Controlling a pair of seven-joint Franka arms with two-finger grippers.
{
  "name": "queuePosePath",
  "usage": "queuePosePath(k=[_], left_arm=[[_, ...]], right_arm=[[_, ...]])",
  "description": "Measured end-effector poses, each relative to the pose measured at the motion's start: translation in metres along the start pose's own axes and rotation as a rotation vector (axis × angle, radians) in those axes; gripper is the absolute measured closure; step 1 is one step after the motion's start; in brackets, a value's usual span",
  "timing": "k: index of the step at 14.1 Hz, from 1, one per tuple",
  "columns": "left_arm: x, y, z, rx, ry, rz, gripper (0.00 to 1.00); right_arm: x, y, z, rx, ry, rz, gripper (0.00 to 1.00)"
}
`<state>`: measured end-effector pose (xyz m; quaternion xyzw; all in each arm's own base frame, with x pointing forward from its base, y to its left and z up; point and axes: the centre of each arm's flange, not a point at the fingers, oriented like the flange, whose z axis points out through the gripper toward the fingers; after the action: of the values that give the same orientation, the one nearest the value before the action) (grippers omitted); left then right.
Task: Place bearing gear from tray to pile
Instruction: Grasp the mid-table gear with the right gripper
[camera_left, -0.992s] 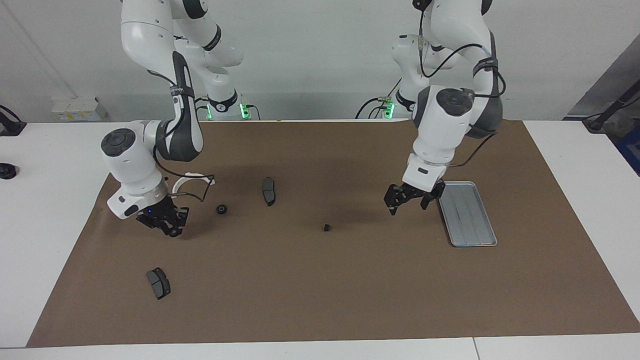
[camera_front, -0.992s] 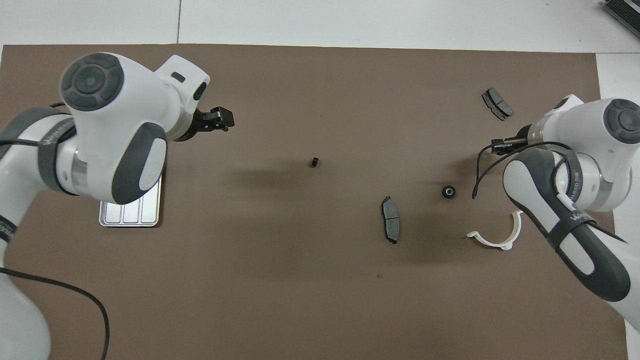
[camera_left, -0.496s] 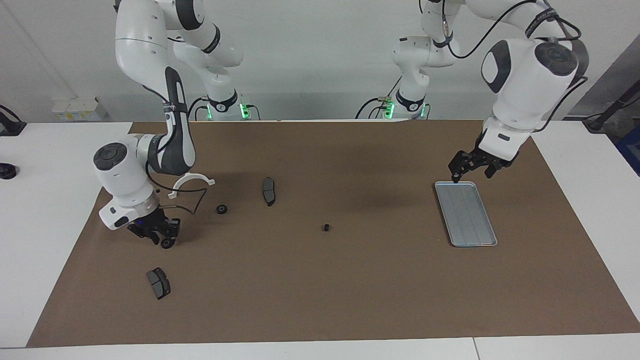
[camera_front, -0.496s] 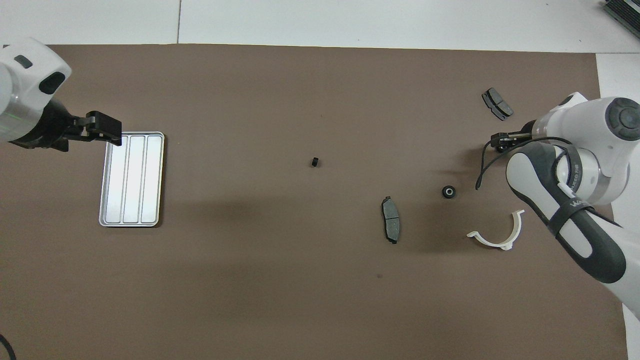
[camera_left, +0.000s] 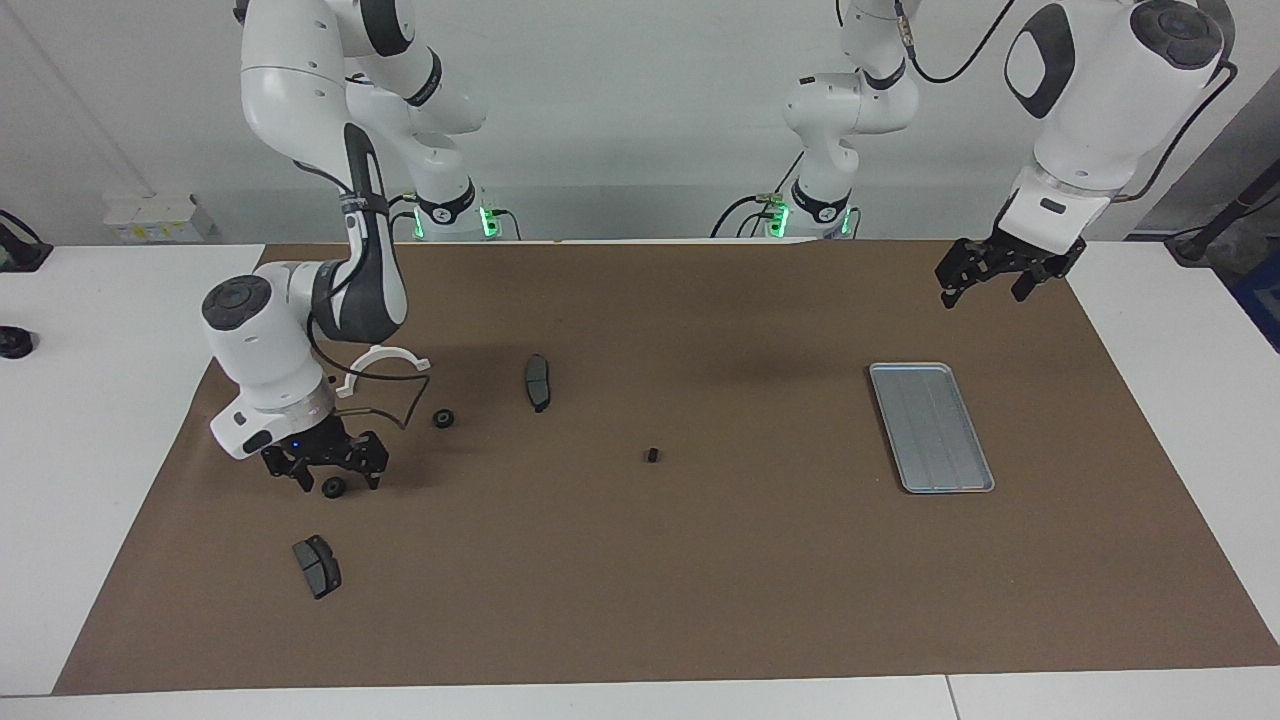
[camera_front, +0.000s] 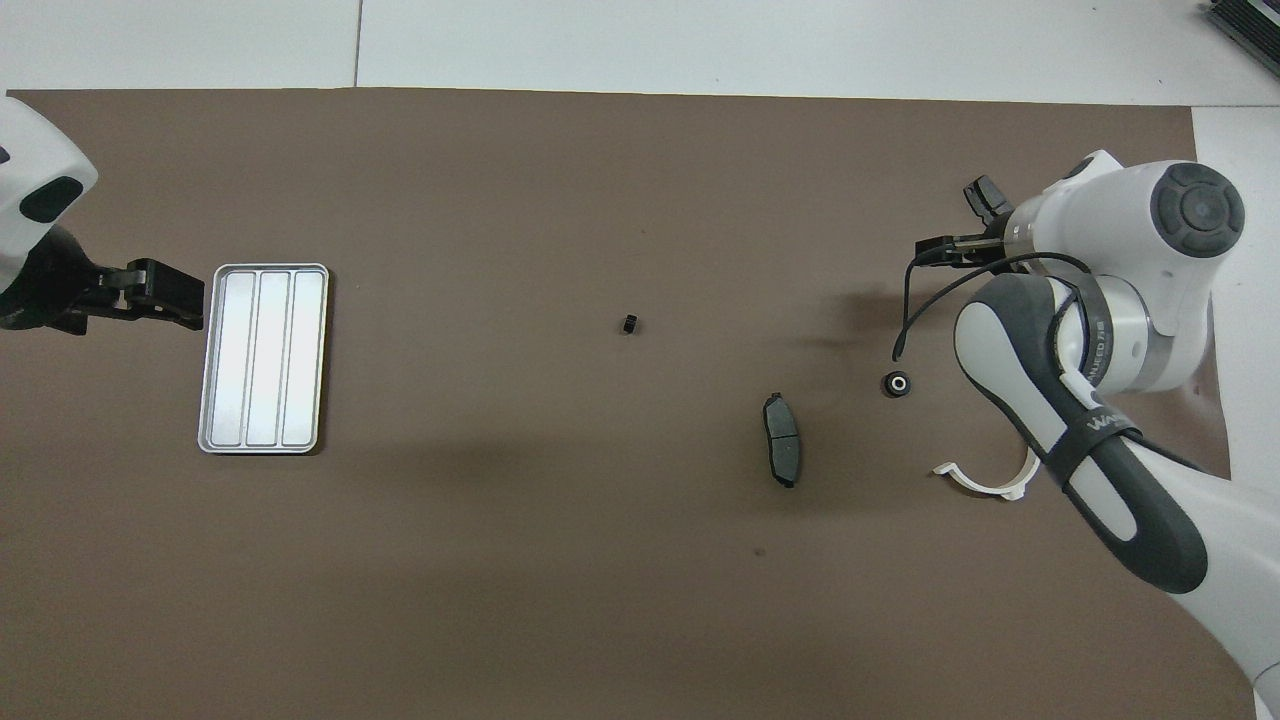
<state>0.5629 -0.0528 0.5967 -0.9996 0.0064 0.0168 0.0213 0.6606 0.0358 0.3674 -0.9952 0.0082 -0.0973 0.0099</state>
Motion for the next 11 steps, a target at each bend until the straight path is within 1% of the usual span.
queuePosePath(k=[1, 2, 3, 4, 6, 7, 8, 9, 10, 11], left_arm=[[0.000, 0.000, 0.001, 0.000, 0.002, 0.001, 0.00], [0.001, 0.000, 0.000, -0.001, 0.007, 0.000, 0.00], [0.002, 0.000, 0.000, -0.002, 0.018, -0.001, 0.00], [0.003, -0.001, 0.000, -0.002, 0.026, -0.002, 0.00], [0.004, -0.001, 0.003, -0.002, 0.024, -0.003, 0.00], [0.004, -0.001, 0.004, -0.002, 0.023, -0.003, 0.00], [0.004, -0.001, 0.004, -0.002, 0.022, -0.003, 0.00], [0.004, -0.001, 0.005, -0.002, 0.022, -0.003, 0.00], [0.004, -0.002, 0.005, -0.002, 0.022, -0.003, 0.00], [0.004, -0.002, 0.005, -0.002, 0.023, -0.005, 0.00]], right_arm=[[0.005, -0.025, -0.012, 0.007, -0.001, 0.014, 0.00], [0.009, -0.050, -0.023, 0.015, 0.002, 0.032, 0.03], [0.010, -0.075, -0.031, 0.024, 0.007, 0.048, 0.03], [0.008, -0.100, -0.036, 0.034, 0.014, 0.060, 0.09], [0.000, -0.154, -0.035, 0.053, 0.011, 0.084, 0.36], [-0.004, -0.181, -0.030, 0.061, 0.006, 0.105, 0.40], [-0.008, -0.207, -0.025, 0.066, -0.003, 0.126, 0.41], [-0.012, -0.232, -0.017, 0.064, -0.022, 0.146, 0.46], [-0.016, -0.255, -0.008, 0.055, -0.038, 0.161, 0.46], [-0.019, -0.275, 0.001, 0.045, -0.040, 0.177, 0.51]])
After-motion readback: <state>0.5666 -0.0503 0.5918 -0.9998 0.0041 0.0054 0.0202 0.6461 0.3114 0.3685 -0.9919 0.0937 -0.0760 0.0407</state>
